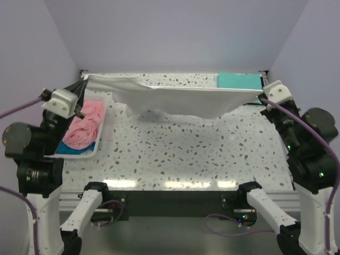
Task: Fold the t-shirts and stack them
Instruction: Flatten the tshirt out
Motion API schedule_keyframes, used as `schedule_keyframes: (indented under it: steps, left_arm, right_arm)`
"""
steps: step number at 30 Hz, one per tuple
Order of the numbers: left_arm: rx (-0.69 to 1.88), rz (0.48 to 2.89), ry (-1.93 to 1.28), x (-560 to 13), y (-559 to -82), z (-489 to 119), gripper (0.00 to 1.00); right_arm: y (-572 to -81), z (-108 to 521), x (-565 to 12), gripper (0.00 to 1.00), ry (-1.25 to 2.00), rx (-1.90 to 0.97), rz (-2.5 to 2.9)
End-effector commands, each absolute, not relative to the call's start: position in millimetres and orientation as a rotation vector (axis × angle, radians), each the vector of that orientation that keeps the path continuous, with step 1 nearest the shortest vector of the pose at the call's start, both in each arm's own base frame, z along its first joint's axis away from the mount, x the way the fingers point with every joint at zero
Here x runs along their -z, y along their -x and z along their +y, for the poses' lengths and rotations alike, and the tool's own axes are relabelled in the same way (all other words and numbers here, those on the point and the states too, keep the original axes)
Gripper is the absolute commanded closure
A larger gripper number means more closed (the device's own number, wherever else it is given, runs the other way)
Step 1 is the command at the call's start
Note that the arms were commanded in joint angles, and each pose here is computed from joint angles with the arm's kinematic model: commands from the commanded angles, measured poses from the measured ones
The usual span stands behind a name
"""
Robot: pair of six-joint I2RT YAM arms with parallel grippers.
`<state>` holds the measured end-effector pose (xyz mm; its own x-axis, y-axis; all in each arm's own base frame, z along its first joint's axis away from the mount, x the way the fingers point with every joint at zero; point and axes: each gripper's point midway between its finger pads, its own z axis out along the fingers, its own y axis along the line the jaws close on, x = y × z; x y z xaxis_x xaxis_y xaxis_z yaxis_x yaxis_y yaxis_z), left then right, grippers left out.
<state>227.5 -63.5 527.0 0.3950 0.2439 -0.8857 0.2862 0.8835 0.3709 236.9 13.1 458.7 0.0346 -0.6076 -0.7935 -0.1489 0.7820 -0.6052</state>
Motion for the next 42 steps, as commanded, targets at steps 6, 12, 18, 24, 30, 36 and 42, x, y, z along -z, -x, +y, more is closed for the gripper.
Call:
schedule_keyframes:
  steps: [6,12,18,24,30,36,42]
  left_arm:
    - [-0.17,0.978,-0.327,-591.4,-143.8,-21.0,1.0]
    - [-0.251,1.013,-0.376,-606.3,-155.0,-16.6,1.0]
    - [-0.203,1.218,-0.521,-548.9,-221.8,-32.7,1.0]
    - [-0.054,1.524,-0.653,-397.9,-292.1,-52.1,1.0]
    - [0.051,1.671,-0.701,-294.3,-344.3,-64.6,1.0]
    - [0.127,1.902,-0.705,-190.4,-420.0,-67.7,1.0]
    - [0.133,1.976,-0.675,-164.9,-486.9,-67.7,1.0]
  right_arm:
    - [-145.5,-17.6,-556.4,1.0,0.457,0.445,1.287]
    - [-150.1,-15.8,-560.5,1.0,0.529,0.486,1.3]
    - [-207.4,-3.0,-505.7,1.0,0.68,0.533,1.409]
    - [-273.8,22.2,-391.2,1.0,0.903,0.503,1.536]
    - [-330.1,39.3,-278.1,1.0,1.012,0.44,1.673]
    - [-375.8,55.1,-177.5,1.0,1.171,0.376,1.771]
    - [-437.3,47.0,-151.2,1.0,1.17,0.337,1.839]
